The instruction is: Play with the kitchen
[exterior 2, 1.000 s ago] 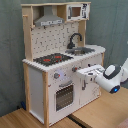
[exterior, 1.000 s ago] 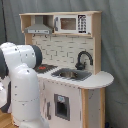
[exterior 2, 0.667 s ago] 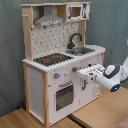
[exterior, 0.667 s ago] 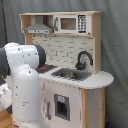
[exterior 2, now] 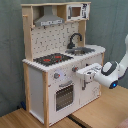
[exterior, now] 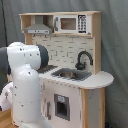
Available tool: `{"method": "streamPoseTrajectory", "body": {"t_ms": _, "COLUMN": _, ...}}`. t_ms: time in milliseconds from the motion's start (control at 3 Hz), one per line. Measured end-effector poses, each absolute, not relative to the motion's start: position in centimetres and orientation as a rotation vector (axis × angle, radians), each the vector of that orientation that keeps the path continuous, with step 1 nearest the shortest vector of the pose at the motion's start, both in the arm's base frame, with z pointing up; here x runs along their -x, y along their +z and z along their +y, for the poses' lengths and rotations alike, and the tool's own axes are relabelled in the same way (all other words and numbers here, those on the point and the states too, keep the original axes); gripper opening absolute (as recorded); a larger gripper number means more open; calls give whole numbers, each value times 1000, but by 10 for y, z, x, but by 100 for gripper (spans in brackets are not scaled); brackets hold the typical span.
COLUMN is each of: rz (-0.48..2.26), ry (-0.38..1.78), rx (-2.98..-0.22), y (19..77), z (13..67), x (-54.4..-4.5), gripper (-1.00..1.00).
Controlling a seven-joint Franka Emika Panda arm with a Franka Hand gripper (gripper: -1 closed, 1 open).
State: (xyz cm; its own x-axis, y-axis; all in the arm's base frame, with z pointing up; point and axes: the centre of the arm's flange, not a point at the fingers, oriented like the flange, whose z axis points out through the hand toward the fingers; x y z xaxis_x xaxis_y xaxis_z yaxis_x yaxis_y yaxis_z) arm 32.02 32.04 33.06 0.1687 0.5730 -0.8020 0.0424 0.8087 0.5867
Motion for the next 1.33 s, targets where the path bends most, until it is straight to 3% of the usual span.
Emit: {"method": "streamPoseTrajectory", "body": {"t_ms": 1333, "rz": 1545, "ry": 559, "rx": -550, "y": 323, "z": 358, "x": -339, "gripper": 100}}
